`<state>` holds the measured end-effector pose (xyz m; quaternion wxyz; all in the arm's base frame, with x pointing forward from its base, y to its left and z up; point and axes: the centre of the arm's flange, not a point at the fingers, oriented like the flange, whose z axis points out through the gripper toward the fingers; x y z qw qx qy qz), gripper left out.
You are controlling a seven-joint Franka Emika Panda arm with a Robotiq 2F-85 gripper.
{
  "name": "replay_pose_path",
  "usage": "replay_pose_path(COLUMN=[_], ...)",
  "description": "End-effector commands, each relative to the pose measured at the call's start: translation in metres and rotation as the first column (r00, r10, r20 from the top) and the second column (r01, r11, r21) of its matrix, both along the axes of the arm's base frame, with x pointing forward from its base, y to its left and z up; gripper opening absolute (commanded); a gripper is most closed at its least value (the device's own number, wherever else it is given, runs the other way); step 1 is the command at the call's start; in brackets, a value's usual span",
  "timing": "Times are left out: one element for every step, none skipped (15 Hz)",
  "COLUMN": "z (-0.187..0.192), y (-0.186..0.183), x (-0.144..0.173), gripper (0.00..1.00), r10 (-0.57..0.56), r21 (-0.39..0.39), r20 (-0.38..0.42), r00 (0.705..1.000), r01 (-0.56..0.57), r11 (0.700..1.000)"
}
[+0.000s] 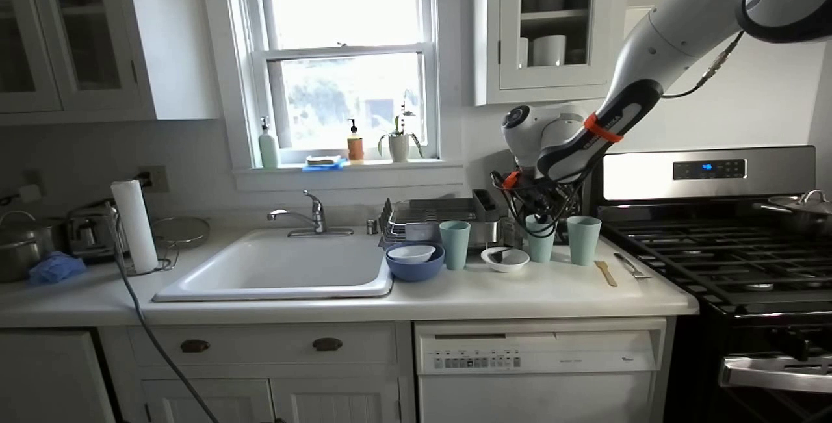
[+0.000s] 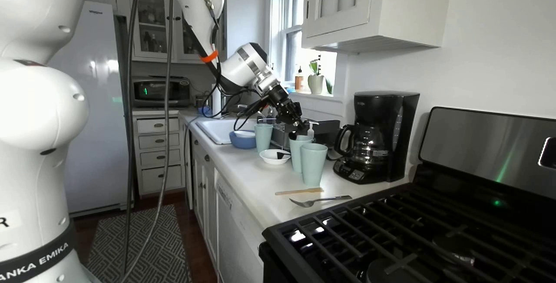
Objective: Remove the scoops in the white bowl and put the into the middle right blue cup one at a time
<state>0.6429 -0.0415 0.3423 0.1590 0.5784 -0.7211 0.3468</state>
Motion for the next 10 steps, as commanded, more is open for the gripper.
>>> replay_pose_path(z=[-0.006,-0.008,-0.01,-0.013,-0.015,-0.017,-0.017,-0.016,-0.014,-0.011], y=[-0.004,-0.006,-0.008,-0.009,-0.009,-0.009,-0.008,-0.007,-0.005,-0.002], x=[-0.001,0.0,0.0,0.001,0.001,0.001,0.001,0.001,0.0,-0.002], gripper=[0.01,0.01,0.01,0.01,0.01,0.29,0.3,0.36,0.43,0.49], r10=[-0.034,-0.04,-0.043,-0.044,-0.043,-0.04,-0.038,-0.035,-0.028,-0.018], r21=[-0.033,-0.038,-0.04,-0.044,-0.046,-0.043,-0.041,-0.039,-0.033,-0.024], r20=[0.036,0.039,0.04,0.042,0.045,0.049,0.052,0.056,0.06,0.063], r00=[0.999,0.998,0.998,0.998,0.998,0.998,0.998,0.998,0.998,0.998], r01=[0.035,0.042,0.044,0.046,0.045,0.042,0.04,0.037,0.03,0.02], r11=[0.999,0.998,0.998,0.998,0.998,0.998,0.998,0.999,0.999,1.0])
